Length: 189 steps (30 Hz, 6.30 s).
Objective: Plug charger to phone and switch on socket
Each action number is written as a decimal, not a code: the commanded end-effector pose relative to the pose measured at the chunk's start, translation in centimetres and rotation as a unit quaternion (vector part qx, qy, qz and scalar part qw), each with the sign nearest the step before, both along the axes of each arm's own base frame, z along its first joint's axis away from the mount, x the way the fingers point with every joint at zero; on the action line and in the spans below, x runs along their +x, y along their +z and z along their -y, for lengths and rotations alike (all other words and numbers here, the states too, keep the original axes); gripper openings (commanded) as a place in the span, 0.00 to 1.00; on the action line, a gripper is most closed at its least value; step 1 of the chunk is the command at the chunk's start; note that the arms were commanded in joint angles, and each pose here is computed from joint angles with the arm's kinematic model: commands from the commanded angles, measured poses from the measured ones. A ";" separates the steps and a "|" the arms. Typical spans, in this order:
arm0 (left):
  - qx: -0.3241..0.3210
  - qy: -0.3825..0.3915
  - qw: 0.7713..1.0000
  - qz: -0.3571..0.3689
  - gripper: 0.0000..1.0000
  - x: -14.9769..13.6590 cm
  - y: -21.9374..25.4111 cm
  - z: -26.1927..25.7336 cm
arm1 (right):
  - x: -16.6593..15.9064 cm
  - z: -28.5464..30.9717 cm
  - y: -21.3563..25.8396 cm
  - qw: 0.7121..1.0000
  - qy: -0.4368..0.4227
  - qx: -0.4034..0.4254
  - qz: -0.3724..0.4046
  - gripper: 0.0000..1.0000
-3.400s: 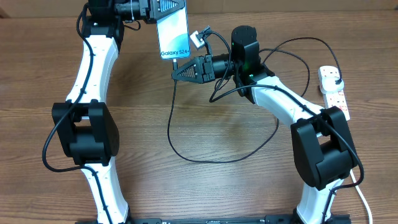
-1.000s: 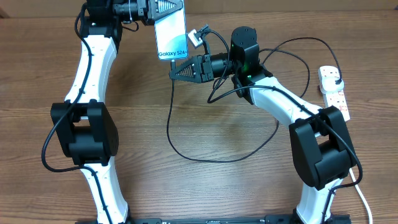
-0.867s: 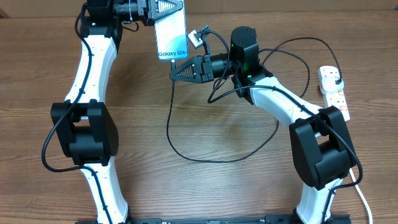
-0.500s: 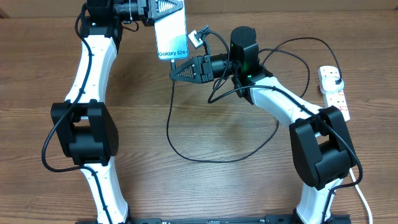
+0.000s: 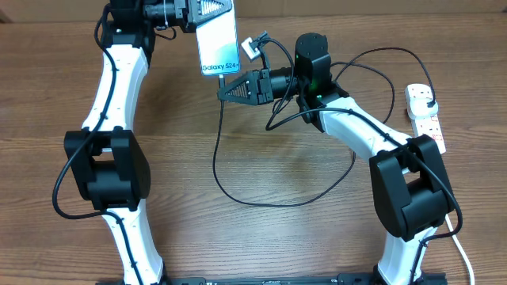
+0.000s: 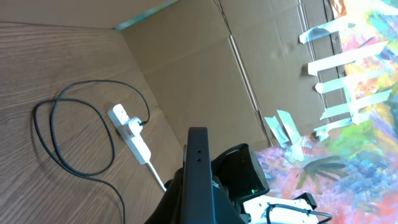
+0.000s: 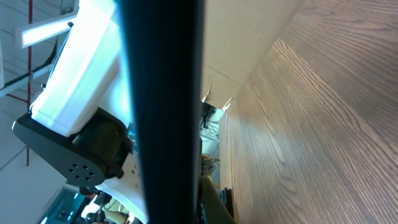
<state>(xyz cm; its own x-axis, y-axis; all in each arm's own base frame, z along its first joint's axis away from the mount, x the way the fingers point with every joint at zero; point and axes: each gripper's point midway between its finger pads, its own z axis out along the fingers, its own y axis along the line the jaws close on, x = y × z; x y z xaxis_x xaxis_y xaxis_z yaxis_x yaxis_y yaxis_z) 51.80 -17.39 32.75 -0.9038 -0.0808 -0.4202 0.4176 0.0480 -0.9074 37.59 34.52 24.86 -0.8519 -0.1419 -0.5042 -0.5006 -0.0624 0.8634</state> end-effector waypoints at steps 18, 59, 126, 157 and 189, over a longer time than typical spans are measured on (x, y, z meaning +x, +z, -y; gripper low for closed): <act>0.001 0.009 1.000 0.010 0.04 0.2 0.6 -0.1 | 1.2 0.9 1.0 0.999 -0.018 0.009 0.039 0.04; -0.002 0.007 1.000 -0.022 0.04 0.1 0.6 0.7 | 0.4 1.0 1.0 0.995 0.006 0.021 0.102 0.04; -0.005 0.005 1.000 -0.015 0.04 -0.1 0.8 -3.9 | 2.7 4.0 1.1 0.999 -0.027 0.012 0.045 1.00; 0.117 0.065 0.991 -0.026 0.04 0.0 -7.9 1.7 | 7.8 24.8 -9.0 0.863 -0.383 -0.302 -0.131 1.00; 0.346 0.067 0.923 -0.154 0.04 -2.2 -28.6 11.1 | 7.2 25.5 -9.1 0.854 -0.386 -0.328 -0.117 1.00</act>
<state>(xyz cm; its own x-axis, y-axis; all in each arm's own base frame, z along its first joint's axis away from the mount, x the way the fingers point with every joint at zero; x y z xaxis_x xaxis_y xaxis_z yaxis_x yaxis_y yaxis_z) 49.48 -27.49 3.98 -0.9935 -0.0057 -0.1139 0.0817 0.6607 -0.7462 44.41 9.24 14.82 -0.8980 0.3273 -0.2941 0.0401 0.7265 0.6860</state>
